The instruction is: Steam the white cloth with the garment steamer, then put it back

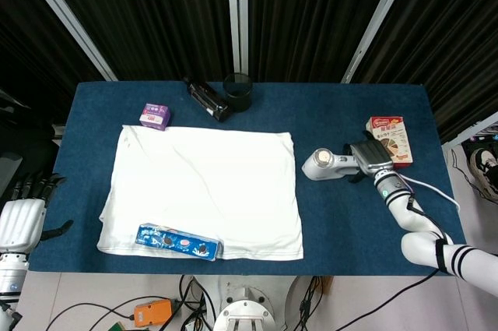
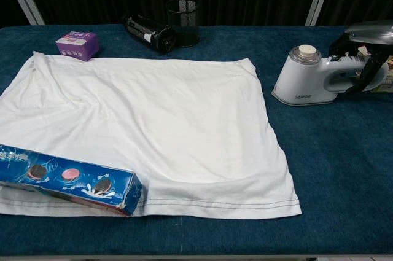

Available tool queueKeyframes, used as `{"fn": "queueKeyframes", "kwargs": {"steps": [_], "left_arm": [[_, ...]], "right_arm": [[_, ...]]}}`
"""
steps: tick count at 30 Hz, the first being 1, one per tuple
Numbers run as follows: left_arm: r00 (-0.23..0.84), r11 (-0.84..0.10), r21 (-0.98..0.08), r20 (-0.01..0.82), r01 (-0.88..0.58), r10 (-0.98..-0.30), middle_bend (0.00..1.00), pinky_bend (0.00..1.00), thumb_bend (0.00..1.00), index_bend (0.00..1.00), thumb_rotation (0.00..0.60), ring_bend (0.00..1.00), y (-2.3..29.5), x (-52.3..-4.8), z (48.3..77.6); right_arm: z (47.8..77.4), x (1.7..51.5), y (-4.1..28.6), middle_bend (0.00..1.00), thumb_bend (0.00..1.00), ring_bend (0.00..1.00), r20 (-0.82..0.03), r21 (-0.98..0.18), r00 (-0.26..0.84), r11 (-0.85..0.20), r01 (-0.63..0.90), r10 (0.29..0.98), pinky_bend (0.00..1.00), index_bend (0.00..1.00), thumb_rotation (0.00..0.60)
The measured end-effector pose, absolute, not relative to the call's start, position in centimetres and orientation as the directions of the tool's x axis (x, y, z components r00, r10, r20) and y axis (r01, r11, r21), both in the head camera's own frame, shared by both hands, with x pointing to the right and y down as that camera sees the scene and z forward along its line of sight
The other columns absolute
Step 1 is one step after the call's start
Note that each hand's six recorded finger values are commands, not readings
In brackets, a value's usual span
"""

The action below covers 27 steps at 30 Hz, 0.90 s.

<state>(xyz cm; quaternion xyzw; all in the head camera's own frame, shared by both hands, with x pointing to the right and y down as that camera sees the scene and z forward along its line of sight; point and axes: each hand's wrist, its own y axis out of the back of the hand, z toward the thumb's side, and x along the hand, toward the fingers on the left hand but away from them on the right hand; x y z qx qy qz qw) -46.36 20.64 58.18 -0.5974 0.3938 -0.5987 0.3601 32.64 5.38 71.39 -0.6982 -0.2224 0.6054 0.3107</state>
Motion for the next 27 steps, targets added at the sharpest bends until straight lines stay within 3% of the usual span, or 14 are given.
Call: {"fn": "queueKeyframes", "kwargs": {"steps": [27], "left_arm": [[-0.031,-0.436,-0.899,0.438,-0.05,-0.899,0.14,0.0,0.09,0.19,0.6,0.04,20.86,-46.73,58.61]], "right_arm": [[71.72,33.01,6.35,0.65,0.0,0.63,-0.771,-0.62,0.168,-0.784,0.028,0.615,0.17,0.68,0.6]]}}
